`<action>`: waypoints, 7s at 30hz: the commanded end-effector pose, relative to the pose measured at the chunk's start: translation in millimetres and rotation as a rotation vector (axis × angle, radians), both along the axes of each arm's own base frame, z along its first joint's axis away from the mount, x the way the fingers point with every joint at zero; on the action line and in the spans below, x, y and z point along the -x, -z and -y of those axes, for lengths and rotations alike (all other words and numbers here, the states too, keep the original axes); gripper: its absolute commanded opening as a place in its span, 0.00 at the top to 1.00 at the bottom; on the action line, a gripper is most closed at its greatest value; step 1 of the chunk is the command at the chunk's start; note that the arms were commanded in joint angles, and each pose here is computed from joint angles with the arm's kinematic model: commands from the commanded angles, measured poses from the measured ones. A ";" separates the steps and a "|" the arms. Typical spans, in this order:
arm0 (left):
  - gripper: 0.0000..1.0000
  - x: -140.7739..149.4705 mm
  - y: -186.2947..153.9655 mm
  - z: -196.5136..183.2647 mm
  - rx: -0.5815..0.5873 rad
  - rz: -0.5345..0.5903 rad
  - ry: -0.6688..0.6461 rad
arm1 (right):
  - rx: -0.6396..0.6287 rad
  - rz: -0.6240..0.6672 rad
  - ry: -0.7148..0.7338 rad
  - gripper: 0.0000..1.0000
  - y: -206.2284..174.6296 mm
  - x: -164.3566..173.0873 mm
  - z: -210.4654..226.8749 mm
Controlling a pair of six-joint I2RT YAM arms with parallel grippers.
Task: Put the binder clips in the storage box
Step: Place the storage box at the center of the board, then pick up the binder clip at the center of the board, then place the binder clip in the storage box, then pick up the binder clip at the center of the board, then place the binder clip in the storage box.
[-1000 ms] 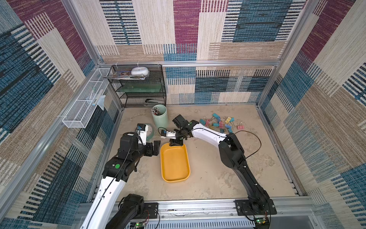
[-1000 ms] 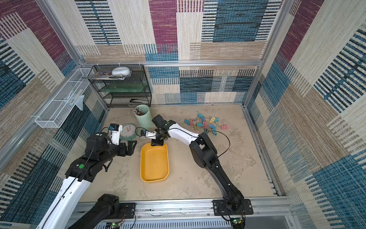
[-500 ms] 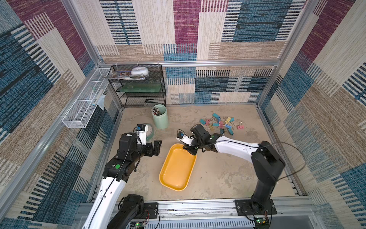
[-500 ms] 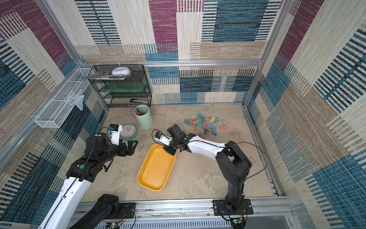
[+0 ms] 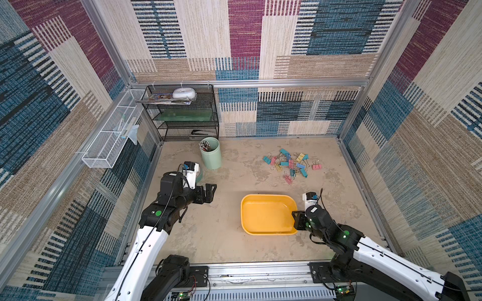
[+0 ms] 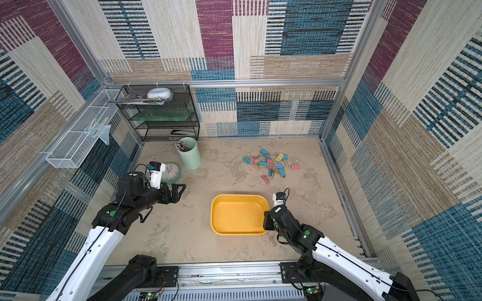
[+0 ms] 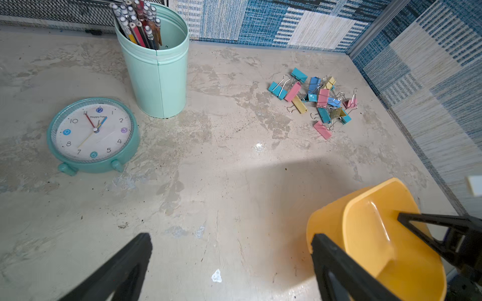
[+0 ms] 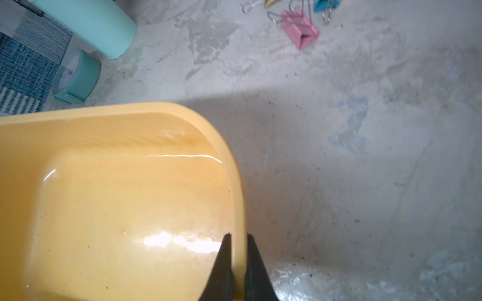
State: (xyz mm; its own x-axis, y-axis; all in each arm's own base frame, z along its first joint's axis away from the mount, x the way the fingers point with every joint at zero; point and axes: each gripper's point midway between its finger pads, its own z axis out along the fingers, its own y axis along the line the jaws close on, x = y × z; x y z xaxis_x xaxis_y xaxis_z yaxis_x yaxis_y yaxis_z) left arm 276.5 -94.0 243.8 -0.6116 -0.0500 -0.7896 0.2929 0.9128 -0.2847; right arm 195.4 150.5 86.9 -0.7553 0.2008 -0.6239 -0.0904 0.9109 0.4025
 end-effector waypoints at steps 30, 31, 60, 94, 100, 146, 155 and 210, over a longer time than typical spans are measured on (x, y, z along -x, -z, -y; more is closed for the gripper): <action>0.01 1.4 -7.7 21.0 0.085 0.009 0.098 | 0.304 0.157 -0.089 0.45 -102.8 -140.1 -28.8; 0.00 1.7 -7.5 21.1 0.085 0.008 0.099 | 0.329 0.151 -0.119 0.47 -99.4 -153.9 -35.2; 0.00 23.5 -11.5 67.4 0.143 -0.013 0.332 | 0.690 0.043 -0.133 1.00 -27.3 -311.9 -47.0; 0.00 21.4 -9.7 62.2 0.116 0.000 0.301 | -0.522 -0.144 -0.135 1.00 -18.3 -22.6 -127.0; 0.01 21.5 -9.2 62.3 0.117 -0.002 0.301 | -0.466 -0.135 -0.099 1.00 -0.9 -33.0 -145.3; 0.01 32.8 -18.1 78.1 0.143 0.025 0.390 | 0.085 0.138 -0.084 0.61 -92.9 -171.1 -61.7; 0.00 32.9 -15.7 76.6 0.129 0.027 0.374 | 0.119 0.066 -0.129 0.60 -57.8 -314.9 -67.3; 0.00 64.7 -39.3 95.9 0.182 0.255 0.604 | -0.455 -0.062 -0.186 1.00 -80.7 -14.7 -98.7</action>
